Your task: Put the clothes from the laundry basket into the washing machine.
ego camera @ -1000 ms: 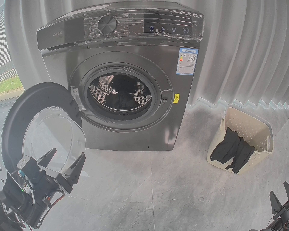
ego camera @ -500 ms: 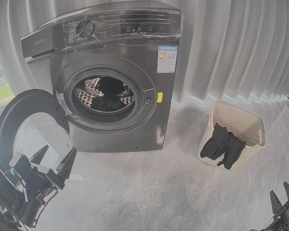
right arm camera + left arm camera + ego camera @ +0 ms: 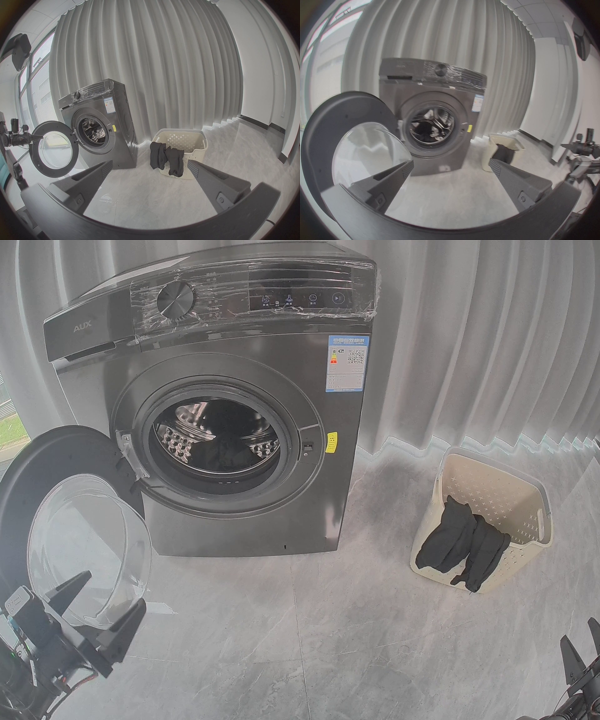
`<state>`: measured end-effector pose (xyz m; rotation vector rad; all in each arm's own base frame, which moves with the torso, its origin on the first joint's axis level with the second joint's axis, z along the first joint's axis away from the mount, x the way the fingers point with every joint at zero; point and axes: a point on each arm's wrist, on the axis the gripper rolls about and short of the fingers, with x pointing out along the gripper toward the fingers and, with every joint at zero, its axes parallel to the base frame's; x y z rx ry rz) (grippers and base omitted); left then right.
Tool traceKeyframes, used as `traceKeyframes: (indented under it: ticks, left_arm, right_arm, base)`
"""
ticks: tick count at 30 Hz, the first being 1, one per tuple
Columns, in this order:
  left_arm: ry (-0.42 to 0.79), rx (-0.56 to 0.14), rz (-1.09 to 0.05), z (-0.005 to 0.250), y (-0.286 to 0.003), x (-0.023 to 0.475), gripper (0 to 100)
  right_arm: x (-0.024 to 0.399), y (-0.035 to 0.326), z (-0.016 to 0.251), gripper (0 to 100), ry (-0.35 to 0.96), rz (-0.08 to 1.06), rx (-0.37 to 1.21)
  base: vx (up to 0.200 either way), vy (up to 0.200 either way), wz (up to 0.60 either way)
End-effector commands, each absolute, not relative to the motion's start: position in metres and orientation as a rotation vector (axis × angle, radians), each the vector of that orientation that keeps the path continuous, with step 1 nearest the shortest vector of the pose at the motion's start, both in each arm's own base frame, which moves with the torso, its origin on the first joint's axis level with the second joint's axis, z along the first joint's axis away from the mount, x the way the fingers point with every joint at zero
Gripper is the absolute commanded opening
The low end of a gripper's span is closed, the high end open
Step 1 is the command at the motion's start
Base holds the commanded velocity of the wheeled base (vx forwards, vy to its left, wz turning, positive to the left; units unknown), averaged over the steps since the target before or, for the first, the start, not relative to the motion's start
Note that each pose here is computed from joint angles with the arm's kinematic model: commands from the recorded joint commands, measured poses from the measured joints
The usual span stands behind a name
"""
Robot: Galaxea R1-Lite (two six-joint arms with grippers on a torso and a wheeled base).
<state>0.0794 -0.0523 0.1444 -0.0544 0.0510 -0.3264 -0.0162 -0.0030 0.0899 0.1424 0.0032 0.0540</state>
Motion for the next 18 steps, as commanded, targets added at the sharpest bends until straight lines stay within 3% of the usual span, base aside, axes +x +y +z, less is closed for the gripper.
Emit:
traceKeyframes:
  ticks: [1, 4, 10, 18]
  left_arm:
    - [0.056, -0.094, -0.423, 0.1411, -0.0445, 0.0670, 100]
    - [0.071, -0.081, -0.436, 0.1393, -0.0445, 0.0667, 100]
    - [0.103, -0.079, -0.415, 0.1355, -0.0415, 0.0655, 100]
    - [0.098, -0.084, -0.401, 0.1352, -0.0375, 0.0621, 100]
  right_arm:
    - [-0.0148, -0.0028, 0.0850, 100, 0.025, 0.054, 0.142]
    - [-0.0148, -0.0028, 0.0850, 100, 0.025, 0.054, 0.144]
    - [-0.0148, -0.0028, 0.0850, 100, 0.026, 0.055, 0.150]
    - [-0.0146, -0.0028, 0.0849, 100, 0.029, 0.055, 0.150]
  base:
    - [0.000, 0.000, 0.00]
    - [0.000, 0.000, 0.00]
    - [-0.200, 0.000, 0.00]
    - [0.000, 0.000, 0.00]
